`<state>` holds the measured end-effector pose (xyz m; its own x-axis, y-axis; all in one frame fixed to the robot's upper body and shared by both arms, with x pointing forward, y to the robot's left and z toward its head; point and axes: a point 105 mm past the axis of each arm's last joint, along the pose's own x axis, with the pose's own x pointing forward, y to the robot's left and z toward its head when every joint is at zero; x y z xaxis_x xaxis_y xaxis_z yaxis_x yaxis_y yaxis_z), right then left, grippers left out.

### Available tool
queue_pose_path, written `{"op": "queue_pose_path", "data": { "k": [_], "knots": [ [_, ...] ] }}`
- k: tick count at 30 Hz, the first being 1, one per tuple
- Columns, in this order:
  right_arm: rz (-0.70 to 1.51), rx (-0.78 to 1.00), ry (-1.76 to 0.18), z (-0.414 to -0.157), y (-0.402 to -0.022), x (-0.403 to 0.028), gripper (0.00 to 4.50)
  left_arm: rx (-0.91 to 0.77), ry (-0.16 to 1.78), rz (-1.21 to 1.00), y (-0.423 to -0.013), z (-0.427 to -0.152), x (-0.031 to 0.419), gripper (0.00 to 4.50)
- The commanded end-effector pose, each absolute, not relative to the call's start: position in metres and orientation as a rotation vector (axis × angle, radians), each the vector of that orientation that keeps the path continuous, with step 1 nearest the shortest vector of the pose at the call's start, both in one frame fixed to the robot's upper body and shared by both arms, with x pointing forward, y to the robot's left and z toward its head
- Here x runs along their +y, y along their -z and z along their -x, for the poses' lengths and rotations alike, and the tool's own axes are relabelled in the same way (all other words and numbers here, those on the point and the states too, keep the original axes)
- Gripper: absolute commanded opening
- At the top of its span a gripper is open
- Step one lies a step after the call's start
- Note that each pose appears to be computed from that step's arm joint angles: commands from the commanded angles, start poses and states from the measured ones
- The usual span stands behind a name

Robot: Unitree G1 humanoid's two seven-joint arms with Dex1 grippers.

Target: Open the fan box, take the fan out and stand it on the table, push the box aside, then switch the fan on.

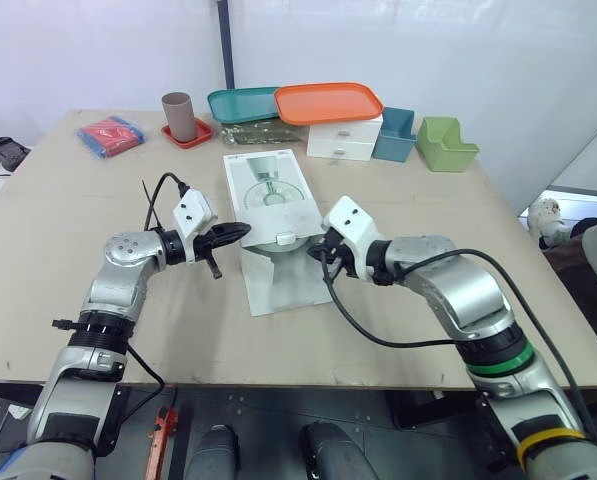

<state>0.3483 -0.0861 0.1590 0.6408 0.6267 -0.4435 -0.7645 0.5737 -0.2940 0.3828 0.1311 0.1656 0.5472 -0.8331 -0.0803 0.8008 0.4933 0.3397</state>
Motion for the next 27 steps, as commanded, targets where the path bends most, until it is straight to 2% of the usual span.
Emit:
{"op": "queue_pose_path", "data": {
  "k": [1,6,10,16,27],
  "knots": [
    [0.523,0.282,-0.79,-0.349,-0.168,-0.102,0.03,-0.049,0.999,-0.374,-0.154,-0.383,0.131,0.07],
    [0.538,0.302,-0.761,-0.354,-0.162,-0.111,0.03,-0.048,1.003,-0.377,-0.153,-0.383,0.131,0.07],
    [0.519,0.298,-0.659,-0.377,-0.154,-0.117,0.03,-0.047,1.005,-0.377,-0.152,-0.382,0.13,0.07],
    [0.517,0.287,-0.598,-0.392,-0.146,-0.119,0.03,-0.046,0.999,-0.379,-0.151,-0.379,0.133,0.07],
    [0.492,0.228,-0.608,-0.402,-0.148,-0.107,0.03,-0.035,0.966,-0.372,-0.149,-0.377,0.14,0.07]
  ]
}}
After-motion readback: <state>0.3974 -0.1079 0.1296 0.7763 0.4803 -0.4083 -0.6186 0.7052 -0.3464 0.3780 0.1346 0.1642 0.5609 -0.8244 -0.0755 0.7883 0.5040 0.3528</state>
